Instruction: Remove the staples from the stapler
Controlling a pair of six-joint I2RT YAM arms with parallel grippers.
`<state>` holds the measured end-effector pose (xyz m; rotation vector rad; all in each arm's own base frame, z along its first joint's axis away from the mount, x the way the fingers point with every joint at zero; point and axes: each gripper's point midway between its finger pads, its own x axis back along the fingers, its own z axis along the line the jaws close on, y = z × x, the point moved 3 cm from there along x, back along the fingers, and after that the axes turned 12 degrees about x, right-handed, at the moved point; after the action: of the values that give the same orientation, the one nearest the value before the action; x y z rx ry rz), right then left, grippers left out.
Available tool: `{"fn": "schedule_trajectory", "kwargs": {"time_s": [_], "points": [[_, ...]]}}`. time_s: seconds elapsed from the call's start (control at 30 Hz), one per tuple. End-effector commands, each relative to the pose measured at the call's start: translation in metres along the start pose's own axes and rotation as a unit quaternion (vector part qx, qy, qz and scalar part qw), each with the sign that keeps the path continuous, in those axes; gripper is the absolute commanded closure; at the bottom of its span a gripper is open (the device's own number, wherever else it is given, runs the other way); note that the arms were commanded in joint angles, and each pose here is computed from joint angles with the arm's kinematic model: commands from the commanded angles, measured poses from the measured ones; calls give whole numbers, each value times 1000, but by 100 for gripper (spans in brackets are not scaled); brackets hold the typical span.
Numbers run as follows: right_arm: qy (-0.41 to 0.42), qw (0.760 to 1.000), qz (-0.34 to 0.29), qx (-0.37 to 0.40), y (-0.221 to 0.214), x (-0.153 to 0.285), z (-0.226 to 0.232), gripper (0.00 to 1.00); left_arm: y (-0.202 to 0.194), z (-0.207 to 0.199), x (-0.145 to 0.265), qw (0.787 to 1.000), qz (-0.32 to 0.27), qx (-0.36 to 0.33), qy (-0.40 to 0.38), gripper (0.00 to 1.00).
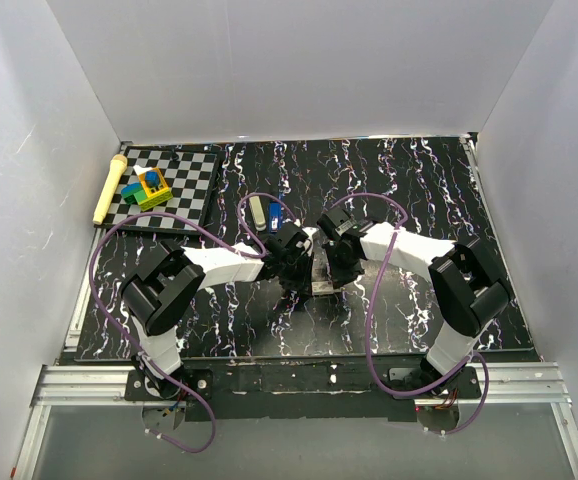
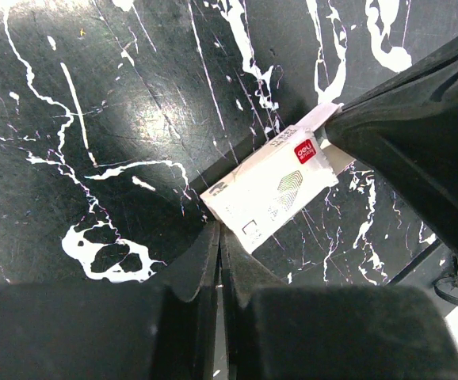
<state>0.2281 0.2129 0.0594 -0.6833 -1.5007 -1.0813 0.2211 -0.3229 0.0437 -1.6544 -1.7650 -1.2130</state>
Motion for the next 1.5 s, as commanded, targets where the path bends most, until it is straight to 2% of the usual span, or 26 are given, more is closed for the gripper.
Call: {"fn": "schedule_trajectory", "kwargs": {"time_s": [0.0, 0.4, 0.47, 0.53, 0.6, 0.67, 0.77, 1.47], "points": [[5, 1000, -27, -11, 8, 16, 4, 85, -1, -1, 7, 1000, -10, -12, 5, 100], [-26, 999, -38, -22, 4, 32, -8, 75, -1, 6, 18, 999, -22, -9, 31, 100], [-34, 998, -44, -27, 3, 34, -12, 73, -1, 7, 22, 999, -27, -8, 35, 96], [-37, 998, -46, -31, 1, 34, -15, 73, -2, 7, 23, 999, -29, -4, 37, 88], [-37, 998, -47, -31, 0, 32, -16, 73, 0, 6, 25, 999, -33, -2, 36, 87], [-37, 998, -42, -32, 0, 28, -17, 80, 0, 7, 24, 999, -34, 1, 38, 86], [-27, 999, -29, -31, -1, 21, -15, 99, 1, 7, 20, 999, -31, 0, 40, 89], [1, 999, -5, -35, 8, 1, -11, 99, 9, -2, 1, 999, -17, 0, 29, 98]]}}
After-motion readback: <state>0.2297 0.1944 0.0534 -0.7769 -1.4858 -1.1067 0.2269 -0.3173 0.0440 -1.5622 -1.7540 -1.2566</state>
